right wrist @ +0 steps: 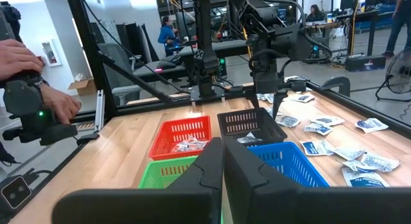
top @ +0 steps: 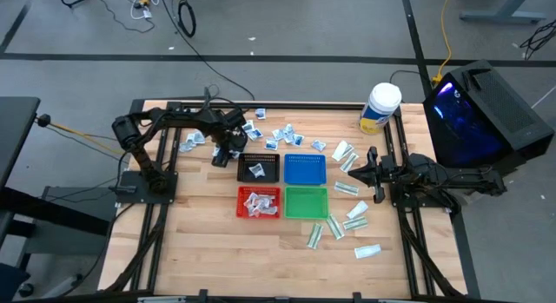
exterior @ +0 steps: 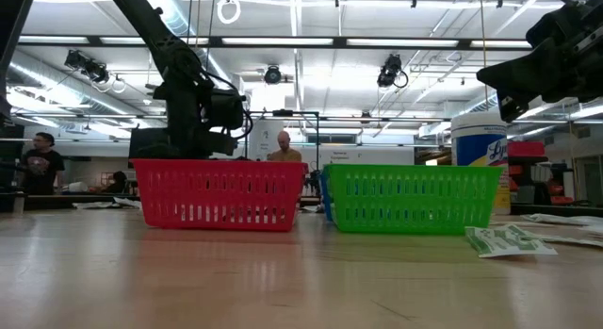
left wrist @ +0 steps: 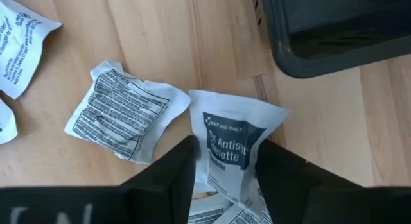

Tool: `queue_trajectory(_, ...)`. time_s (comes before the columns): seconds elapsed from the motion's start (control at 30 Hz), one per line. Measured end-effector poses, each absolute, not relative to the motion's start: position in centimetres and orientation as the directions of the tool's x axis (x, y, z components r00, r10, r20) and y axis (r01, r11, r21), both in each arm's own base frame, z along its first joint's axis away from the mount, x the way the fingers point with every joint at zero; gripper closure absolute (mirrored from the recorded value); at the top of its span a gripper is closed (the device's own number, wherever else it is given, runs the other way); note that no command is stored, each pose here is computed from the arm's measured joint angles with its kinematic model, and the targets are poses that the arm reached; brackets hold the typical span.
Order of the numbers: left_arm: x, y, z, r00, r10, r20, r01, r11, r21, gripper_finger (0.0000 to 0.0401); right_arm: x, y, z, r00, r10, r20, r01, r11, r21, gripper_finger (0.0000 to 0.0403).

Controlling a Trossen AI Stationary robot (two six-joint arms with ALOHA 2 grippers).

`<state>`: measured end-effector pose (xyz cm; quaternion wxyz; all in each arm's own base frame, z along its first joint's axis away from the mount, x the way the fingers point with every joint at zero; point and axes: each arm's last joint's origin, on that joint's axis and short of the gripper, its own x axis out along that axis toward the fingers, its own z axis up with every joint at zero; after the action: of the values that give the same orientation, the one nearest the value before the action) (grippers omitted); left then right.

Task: Pick & Place First Aid Supplies
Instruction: Put the gray towelette pack into the black bin

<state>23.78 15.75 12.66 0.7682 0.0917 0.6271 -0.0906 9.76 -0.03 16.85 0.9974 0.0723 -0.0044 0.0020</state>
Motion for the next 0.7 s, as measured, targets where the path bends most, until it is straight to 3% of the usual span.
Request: queue_trajectory(0.7, 23.77, 15.74, 12.65, 0.195, -0.023, -0.980, 0.254, 0.967, 0.027, 0.0278, 9.76, -0.02, 16.85, 1.000, 0.003, 0.009, -0.005, 0.990, 0.144, 0.0385)
